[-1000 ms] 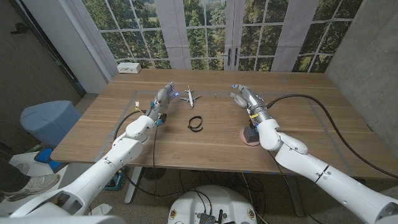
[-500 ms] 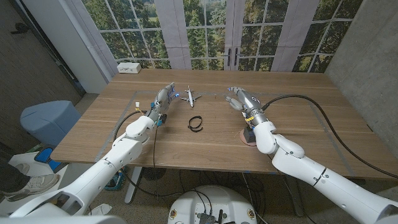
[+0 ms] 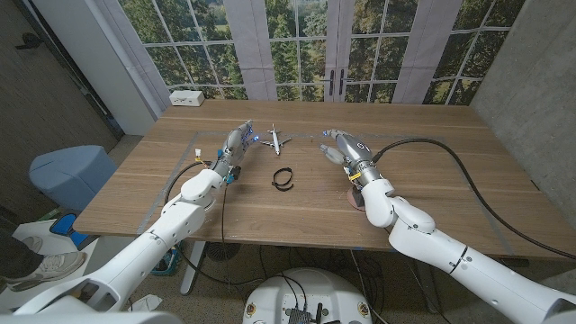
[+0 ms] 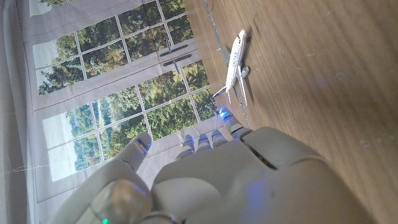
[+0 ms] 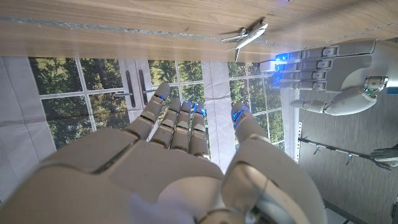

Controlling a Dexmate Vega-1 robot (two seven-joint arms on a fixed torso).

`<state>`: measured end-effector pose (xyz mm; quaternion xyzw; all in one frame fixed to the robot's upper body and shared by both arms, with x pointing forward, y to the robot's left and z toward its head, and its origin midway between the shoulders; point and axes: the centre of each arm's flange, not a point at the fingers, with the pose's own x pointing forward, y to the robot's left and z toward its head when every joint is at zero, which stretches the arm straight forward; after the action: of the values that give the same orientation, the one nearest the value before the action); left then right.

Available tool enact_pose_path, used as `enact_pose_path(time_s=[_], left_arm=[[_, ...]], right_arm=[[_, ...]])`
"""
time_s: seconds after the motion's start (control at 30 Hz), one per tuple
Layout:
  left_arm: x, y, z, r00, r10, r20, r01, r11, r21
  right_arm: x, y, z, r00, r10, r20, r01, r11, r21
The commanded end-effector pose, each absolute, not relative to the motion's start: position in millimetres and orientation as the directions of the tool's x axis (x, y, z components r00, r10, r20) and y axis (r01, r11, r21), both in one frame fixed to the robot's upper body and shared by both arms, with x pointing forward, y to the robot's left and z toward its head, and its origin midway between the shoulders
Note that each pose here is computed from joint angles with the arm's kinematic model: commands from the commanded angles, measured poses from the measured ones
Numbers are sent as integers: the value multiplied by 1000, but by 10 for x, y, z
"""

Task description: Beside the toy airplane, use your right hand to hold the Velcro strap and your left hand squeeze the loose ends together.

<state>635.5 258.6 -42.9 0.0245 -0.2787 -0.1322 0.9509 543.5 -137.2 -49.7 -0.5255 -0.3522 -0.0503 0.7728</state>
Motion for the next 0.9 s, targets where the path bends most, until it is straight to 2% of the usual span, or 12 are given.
enact_pose_path(time_s=[0.03,0.9], left_arm=[[6341,2579,-438,809,-264,526,238,964,118],[6292,2541,-470,813,-247,528,217,969,120]], right_arm=[[5452,-1266,-558,754,321,573,432,415,-801],[5465,-1077,-678,762,371,531,407,363,-838]])
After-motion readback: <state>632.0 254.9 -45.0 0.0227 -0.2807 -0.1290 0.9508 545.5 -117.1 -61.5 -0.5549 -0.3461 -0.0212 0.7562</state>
